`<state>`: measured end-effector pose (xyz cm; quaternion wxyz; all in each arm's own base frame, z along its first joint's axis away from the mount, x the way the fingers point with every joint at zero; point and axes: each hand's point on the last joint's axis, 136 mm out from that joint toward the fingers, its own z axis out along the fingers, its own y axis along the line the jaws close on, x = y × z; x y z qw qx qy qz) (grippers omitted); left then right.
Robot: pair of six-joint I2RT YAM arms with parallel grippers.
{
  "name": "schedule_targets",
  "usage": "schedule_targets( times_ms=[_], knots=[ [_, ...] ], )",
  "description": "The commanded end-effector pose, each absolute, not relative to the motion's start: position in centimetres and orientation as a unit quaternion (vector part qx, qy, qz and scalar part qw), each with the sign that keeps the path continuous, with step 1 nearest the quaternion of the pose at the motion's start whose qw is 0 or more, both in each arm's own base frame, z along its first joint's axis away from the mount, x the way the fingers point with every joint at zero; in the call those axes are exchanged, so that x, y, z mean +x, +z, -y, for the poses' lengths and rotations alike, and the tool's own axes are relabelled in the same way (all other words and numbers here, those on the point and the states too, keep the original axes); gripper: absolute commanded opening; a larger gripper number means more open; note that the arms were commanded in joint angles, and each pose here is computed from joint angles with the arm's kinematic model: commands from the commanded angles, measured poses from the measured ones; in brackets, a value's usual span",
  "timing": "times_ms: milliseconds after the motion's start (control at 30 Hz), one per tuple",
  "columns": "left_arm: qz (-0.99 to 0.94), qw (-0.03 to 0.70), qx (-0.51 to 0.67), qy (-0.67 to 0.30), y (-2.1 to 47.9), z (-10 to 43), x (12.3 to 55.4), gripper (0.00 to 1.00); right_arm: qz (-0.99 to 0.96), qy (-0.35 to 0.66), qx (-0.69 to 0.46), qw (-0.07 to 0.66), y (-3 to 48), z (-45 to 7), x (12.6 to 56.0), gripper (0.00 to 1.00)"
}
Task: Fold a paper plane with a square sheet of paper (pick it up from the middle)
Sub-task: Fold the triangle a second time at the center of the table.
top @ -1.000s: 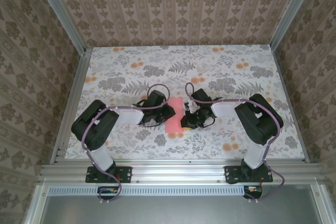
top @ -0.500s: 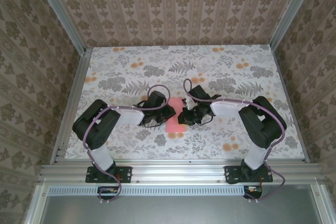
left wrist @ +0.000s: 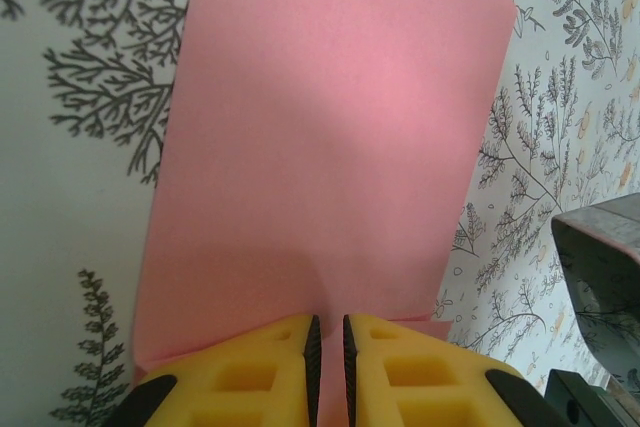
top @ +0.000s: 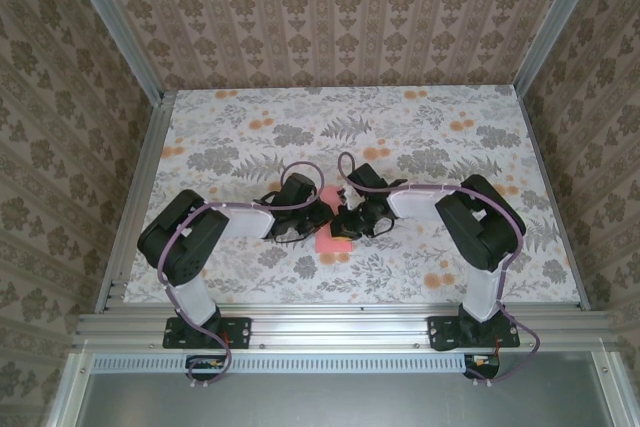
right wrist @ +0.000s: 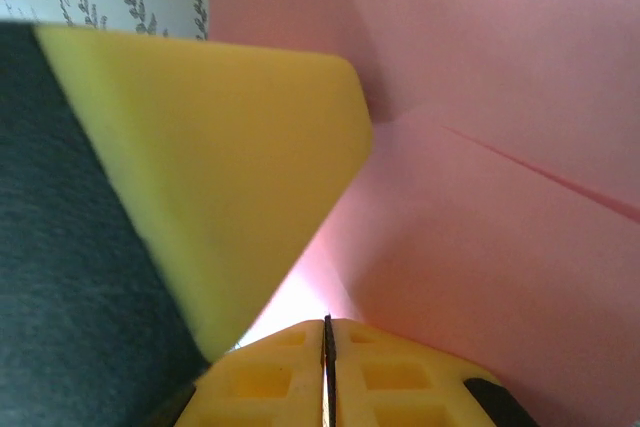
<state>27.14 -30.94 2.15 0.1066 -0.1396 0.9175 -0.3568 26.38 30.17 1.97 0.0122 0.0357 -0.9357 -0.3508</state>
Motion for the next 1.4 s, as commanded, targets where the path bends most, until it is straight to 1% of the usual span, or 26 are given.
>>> schedule_targets(
  times_ms=[0,167,300,500,900,1100,1367],
  knots=[
    [-0.931,0.088,-0.149,-0.321,0.8,29.5,25.7,0.18,0.947,-0.319,0.03,0.025,0.9,-29.6,26.2,0.11],
    [-0.933,0.088,-0.152,-0.315,0.7,29.2,25.6,0.18,0.957,-0.281,0.032,0.064,-1.7,-27.6,23.7,0.11],
    [-0.934,0.086,-0.157,-0.31,0.4,28.6,25.5,0.18,0.956,-0.279,0.03,0.083,-2.3,-26.7,22.0,0.11],
    [-0.936,0.084,-0.162,-0.302,-0.2,28.1,25.2,0.17,0.95,-0.299,0.031,0.088,-1.4,-26.7,21.1,0.11],
    [-0.938,0.076,-0.165,-0.296,-0.8,27.9,25.1,0.17,0.94,-0.331,0.007,0.085,-0.7,-26.3,21.0,0.14],
    [-0.938,0.073,-0.163,-0.295,-1.0,27.9,25.0,0.17,0.947,-0.311,0.0,0.084,-1.0,-24.7,20.5,0.14],
    [-0.939,0.073,-0.161,-0.295,-0.9,28.0,25.0,0.17,0.961,-0.264,0.011,0.085,-1.6,-22.2,18.6,0.13]
  ],
)
